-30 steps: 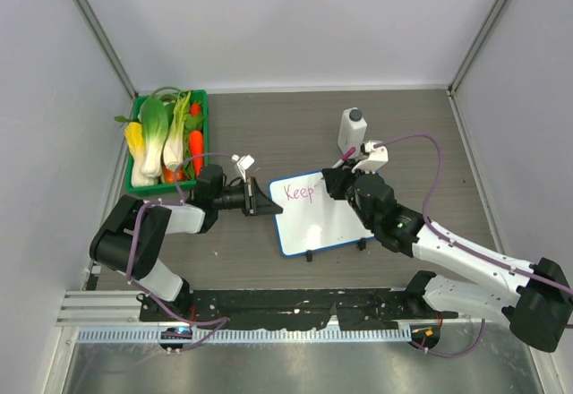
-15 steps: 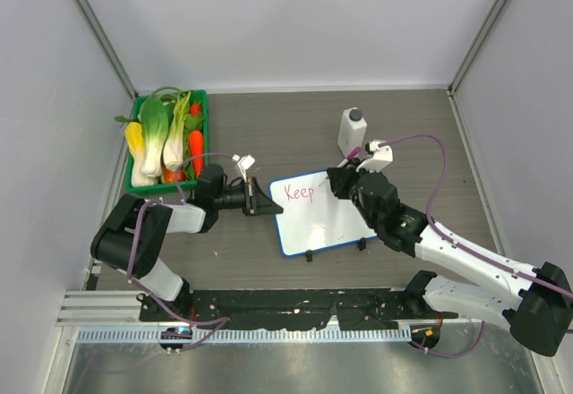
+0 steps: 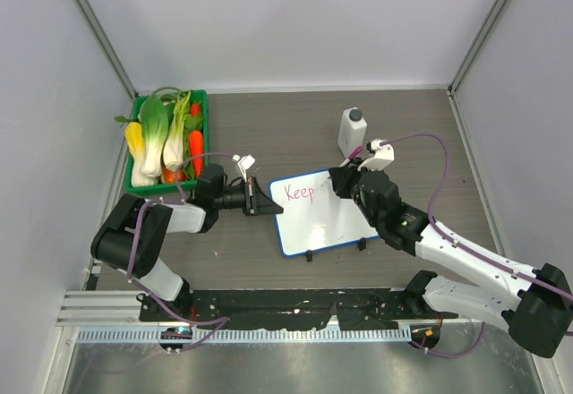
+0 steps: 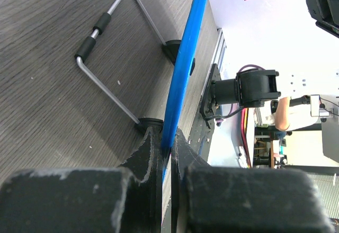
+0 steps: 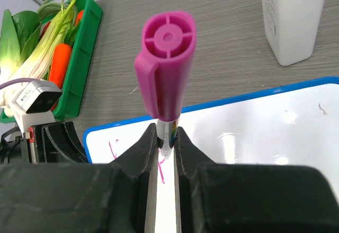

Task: Write a sentence on the whiteboard
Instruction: Write on the whiteboard with the whiteboard.

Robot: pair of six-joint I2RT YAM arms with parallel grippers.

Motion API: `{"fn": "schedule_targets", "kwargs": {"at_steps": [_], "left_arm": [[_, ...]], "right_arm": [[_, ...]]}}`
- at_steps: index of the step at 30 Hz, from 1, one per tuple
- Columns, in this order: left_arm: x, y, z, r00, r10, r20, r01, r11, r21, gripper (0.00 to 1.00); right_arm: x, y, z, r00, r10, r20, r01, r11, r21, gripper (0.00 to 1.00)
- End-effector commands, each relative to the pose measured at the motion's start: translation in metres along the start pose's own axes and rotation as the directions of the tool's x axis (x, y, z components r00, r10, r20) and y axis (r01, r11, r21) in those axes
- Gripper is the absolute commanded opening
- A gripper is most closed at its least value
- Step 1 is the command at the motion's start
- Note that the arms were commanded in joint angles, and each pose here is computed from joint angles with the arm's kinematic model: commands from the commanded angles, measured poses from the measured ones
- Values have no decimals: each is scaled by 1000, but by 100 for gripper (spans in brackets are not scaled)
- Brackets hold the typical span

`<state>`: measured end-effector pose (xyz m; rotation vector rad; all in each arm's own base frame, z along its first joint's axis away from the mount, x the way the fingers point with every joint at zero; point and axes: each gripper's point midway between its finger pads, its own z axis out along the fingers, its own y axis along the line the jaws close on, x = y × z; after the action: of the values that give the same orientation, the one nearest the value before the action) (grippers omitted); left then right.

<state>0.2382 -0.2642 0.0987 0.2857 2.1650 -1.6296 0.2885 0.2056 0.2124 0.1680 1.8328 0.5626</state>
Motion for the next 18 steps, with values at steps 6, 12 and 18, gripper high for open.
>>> {"fn": "schedule_targets", "kwargs": {"at_steps": [6, 12, 18], "left_arm": [[9, 10, 4, 999, -36, -24, 35, 998, -43, 0], [8, 10, 4, 999, -34, -21, 33, 998, -47, 0], [7, 9, 4, 999, -34, -20, 33, 998, -48, 0]], "right_arm": [[-13, 2, -1, 999, 25, 33, -25, 1000, -12, 2], [-16, -2, 2, 999, 19, 36, -19, 1000, -2, 1], [-27, -5, 4, 997, -32, 66, 30, 999, 32, 1]]}}
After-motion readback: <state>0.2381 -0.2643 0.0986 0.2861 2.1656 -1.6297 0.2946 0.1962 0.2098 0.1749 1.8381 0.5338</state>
